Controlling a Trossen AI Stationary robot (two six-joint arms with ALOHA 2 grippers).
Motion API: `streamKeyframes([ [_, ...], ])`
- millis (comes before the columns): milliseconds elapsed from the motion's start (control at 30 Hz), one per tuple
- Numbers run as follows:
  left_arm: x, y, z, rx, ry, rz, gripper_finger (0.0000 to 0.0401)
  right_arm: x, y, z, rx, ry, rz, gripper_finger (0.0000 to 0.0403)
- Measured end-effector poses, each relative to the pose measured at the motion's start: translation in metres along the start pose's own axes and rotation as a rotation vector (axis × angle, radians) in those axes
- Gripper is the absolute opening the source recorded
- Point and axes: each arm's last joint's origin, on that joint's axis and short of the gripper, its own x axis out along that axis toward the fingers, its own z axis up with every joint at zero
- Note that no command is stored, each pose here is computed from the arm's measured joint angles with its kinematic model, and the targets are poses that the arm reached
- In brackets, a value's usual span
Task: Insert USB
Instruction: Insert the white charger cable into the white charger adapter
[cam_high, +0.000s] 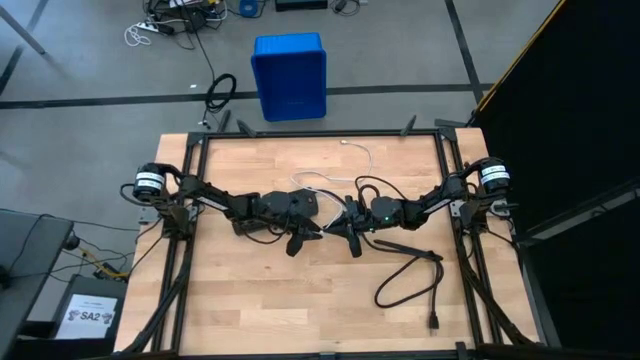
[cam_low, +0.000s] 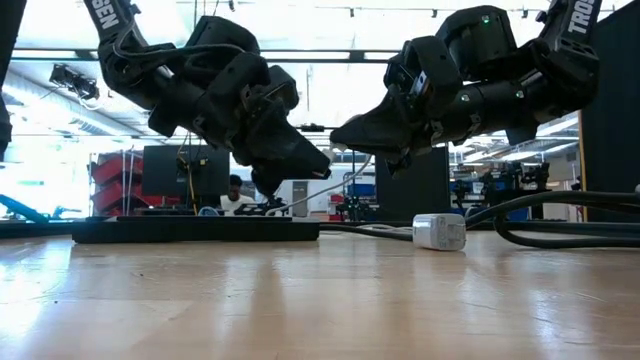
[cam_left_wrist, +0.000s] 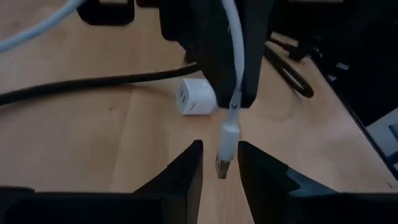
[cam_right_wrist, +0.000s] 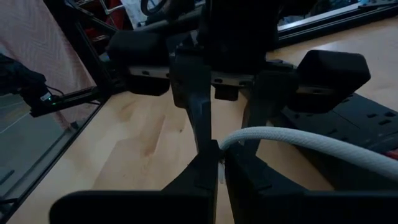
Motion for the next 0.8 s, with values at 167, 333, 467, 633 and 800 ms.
streamKeyframes([
  [167, 0.0, -0.0007, 0.0026, 0.008, -0.026, -0.006, 0.0087, 0.0, 0.0001, -0.0001, 0.004, 0.001, 0.001, 0.0],
  [333, -0.0001, -0.0013, 0.0044, 0.015, -0.044, -0.012, 0.0087, 0.0001, 0.0, -0.0001, 0.005, 0.002, 0.001, 0.0],
  [467, -0.0001, -0.0013, 0.0044, 0.015, -0.044, -0.011, 0.0085, 0.0001, 0.0, -0.0002, 0.005, 0.003, 0.001, 0.0],
  [633, -0.0001, -0.0013, 0.0044, 0.015, -0.044, -0.011, 0.0065, 0.0001, 0.0001, -0.0003, 0.005, 0.004, 0.001, 0.0],
  [800, 0.0, -0.0013, 0.0044, 0.037, -0.045, -0.007, 0.0026, 0.0001, 0.0, -0.0002, 0.006, 0.004, 0.001, 0.0],
])
